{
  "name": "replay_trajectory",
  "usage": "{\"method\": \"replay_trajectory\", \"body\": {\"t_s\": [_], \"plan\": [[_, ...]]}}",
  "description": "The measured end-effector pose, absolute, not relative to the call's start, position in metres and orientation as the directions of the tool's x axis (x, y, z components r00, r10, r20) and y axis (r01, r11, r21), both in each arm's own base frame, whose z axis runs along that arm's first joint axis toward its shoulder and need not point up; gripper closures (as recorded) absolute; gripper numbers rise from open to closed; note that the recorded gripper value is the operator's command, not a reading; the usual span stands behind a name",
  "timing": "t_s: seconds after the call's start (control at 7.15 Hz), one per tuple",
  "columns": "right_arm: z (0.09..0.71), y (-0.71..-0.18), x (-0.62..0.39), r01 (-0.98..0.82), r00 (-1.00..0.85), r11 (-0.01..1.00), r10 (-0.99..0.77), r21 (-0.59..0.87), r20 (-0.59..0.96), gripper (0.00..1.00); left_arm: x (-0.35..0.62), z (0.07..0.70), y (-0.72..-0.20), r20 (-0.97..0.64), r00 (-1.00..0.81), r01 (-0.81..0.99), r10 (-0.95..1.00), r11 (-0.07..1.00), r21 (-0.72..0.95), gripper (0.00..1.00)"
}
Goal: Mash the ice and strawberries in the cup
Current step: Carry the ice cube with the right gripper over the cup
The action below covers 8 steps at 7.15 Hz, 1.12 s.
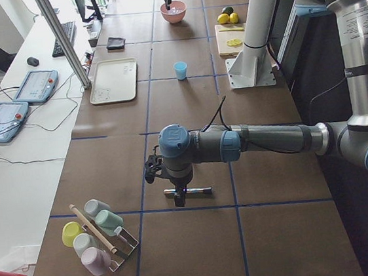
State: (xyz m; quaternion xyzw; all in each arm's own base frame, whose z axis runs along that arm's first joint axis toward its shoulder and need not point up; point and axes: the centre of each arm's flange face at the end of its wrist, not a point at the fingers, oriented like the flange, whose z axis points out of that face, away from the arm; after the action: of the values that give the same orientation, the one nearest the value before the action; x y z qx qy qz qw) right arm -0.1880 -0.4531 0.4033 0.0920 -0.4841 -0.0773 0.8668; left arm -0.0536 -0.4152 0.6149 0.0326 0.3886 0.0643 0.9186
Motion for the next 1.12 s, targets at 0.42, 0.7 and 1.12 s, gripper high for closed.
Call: {"method": "replay_trajectory", "body": {"t_s": [0.42,0.7,1.12], "plan": [[0.283,-0.442,-0.301,-0.037,0.416,0.995,-0.067,0.091,0.907,1.00,-0.054,0.615,-0.415,-0.710,0.689,-0.093,0.145,0.989,0.111,0.00],[0.221,-0.418,-0.398,-0.079,0.380,0.997,0.010,0.021,0.925,1.00,-0.054,0.614,-0.415,-0.710,0.689,-0.094,0.145,0.989,0.112,0.00],[0.162,-0.398,-0.515,-0.156,0.367,0.987,0.090,-0.034,0.926,0.99,-0.054,0.615,-0.415,-0.710,0.689,-0.094,0.145,0.989,0.112,0.00]]}}
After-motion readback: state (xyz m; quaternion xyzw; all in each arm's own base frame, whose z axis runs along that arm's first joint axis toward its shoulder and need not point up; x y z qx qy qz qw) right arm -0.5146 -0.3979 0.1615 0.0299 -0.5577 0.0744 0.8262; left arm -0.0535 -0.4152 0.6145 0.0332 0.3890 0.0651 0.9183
